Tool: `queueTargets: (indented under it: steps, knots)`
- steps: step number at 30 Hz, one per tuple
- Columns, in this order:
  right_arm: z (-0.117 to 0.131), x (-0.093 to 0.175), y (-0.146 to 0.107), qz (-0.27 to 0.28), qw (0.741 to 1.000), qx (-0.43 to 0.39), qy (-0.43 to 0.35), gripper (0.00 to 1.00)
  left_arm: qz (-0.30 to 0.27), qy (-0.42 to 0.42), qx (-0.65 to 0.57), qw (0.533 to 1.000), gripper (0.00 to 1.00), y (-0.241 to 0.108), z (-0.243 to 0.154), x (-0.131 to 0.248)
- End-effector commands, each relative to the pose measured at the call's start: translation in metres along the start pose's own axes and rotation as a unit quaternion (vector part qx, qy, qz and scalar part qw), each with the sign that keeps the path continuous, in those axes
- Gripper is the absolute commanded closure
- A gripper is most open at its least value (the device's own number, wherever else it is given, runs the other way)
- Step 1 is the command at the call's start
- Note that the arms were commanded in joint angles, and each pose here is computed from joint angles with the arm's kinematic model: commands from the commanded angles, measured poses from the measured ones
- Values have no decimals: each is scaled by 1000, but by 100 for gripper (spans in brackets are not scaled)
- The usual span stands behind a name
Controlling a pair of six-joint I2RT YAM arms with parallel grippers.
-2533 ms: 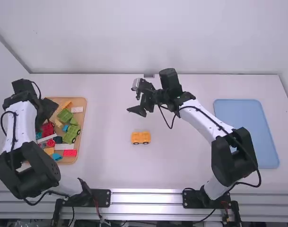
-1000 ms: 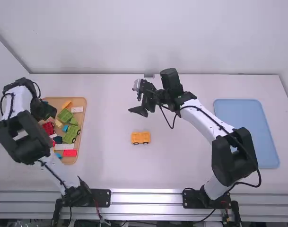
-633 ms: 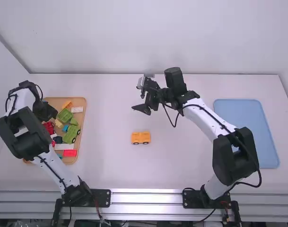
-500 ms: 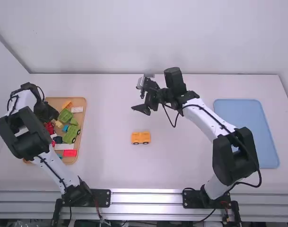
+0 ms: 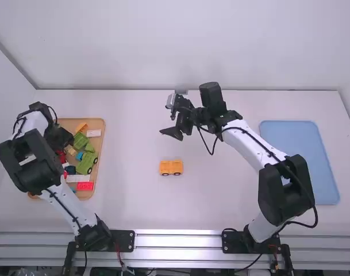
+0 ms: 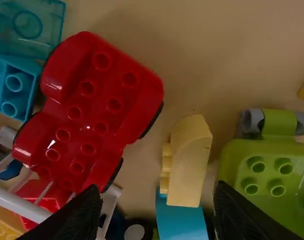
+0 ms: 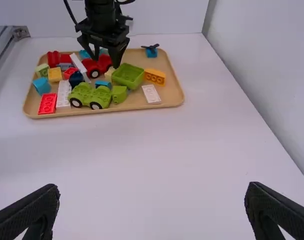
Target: Assemble lego blocks to make yellow taxi
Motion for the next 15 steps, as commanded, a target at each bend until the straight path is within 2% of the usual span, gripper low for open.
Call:
queueTargets:
  steps: [1,10,15]
  knots:
    - [-5,2,9,-8,1000,10,-4,1,12,15,-6,1000,40,-11,-3,-12]
    - [-3,2,7,-4,1000,11,0,1,3,6,-42,999,35,-28,-26,-12]
    - [-3,2,5,6,1000,9,-5,2,-21,53,-10,998,34,-24,-16,-11]
Point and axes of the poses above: each hand's point on the last joint's axis, 136 mm out from that joint toward the fingers, its own x axis back along the fingers, its own z axis along the line the jaws close on, y = z × x, the point moved 8 cm from there along x, back along the fingers, and after that the axes turned 12 degrees about x, right-handed, at the moved point
